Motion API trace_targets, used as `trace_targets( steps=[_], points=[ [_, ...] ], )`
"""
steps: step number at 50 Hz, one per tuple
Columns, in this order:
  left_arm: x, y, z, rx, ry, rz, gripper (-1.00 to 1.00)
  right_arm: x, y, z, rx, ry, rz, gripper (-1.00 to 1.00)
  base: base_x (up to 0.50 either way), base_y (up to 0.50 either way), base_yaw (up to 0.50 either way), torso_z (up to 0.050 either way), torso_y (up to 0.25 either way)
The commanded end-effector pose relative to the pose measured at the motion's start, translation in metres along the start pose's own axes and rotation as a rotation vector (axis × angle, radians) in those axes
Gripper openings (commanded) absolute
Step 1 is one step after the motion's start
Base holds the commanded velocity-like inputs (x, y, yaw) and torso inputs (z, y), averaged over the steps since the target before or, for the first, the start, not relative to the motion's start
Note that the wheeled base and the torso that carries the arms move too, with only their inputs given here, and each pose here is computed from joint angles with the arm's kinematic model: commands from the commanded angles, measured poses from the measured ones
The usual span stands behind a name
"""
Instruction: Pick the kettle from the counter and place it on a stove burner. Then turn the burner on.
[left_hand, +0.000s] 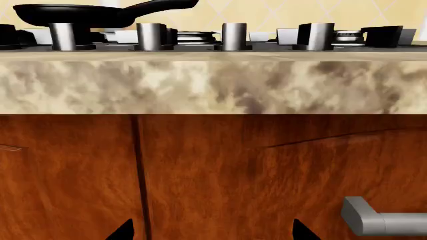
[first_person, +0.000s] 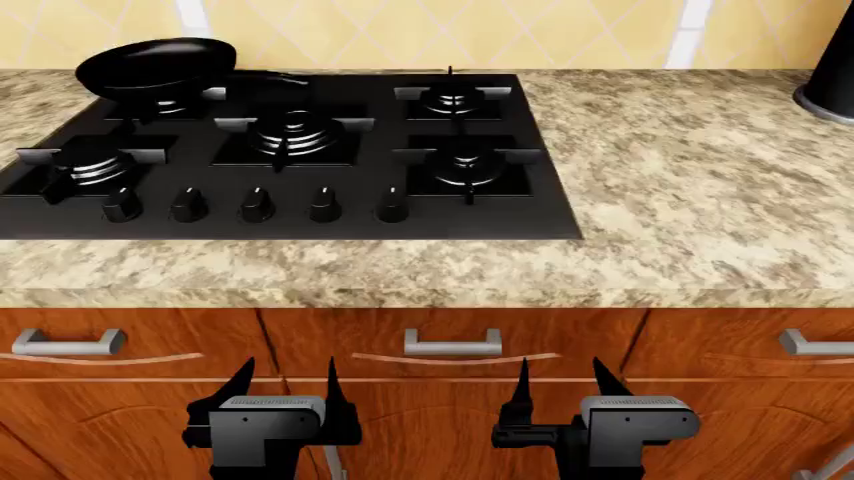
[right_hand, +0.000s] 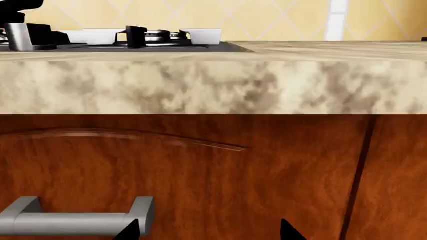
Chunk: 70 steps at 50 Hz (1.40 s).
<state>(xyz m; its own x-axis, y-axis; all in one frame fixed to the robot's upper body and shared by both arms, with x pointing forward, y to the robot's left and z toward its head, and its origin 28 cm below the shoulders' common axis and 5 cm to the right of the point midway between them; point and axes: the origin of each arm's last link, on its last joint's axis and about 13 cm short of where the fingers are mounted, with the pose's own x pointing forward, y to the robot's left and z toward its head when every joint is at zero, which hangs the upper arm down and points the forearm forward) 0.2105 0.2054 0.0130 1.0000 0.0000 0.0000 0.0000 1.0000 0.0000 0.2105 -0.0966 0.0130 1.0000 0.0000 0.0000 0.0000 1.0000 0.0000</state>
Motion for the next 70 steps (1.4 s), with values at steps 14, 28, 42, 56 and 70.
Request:
trace_targets(
  steps=[14, 28, 42, 56, 70],
  points=[
    [0.0000, -0.0010, -0.0008, 0.010, 0.005, 0.008, 1.00, -0.0011, 0.0007, -0.0004, -0.002, 0.004, 0.007, 1.00, 0.00, 0.03, 0.00, 0.000, 0.000],
    [-0.0005, -0.0008, -0.0009, 0.011, 0.011, 0.003, 1.00, -0.0011, 0.0008, -0.0006, -0.002, 0.004, 0.006, 1.00, 0.00, 0.50, 0.00, 0.000, 0.000],
    [-0.0001, -0.0011, -0.0013, 0.014, 0.016, 0.002, 1.00, -0.0007, 0.0007, -0.0009, 0.001, 0.003, 0.002, 1.00, 0.00, 0.50, 0.00, 0.000, 0.000],
    [-0.0001, -0.0014, -0.0015, 0.016, 0.017, 0.004, 1.00, -0.0002, 0.0004, -0.0012, 0.002, 0.003, 0.000, 1.00, 0.00, 0.50, 0.00, 0.000, 0.000],
    [-0.0006, -0.0014, -0.0013, 0.018, 0.018, 0.006, 1.00, -0.0005, 0.0011, -0.0008, 0.000, 0.004, 0.000, 1.00, 0.00, 0.50, 0.00, 0.000, 0.000]
  ],
)
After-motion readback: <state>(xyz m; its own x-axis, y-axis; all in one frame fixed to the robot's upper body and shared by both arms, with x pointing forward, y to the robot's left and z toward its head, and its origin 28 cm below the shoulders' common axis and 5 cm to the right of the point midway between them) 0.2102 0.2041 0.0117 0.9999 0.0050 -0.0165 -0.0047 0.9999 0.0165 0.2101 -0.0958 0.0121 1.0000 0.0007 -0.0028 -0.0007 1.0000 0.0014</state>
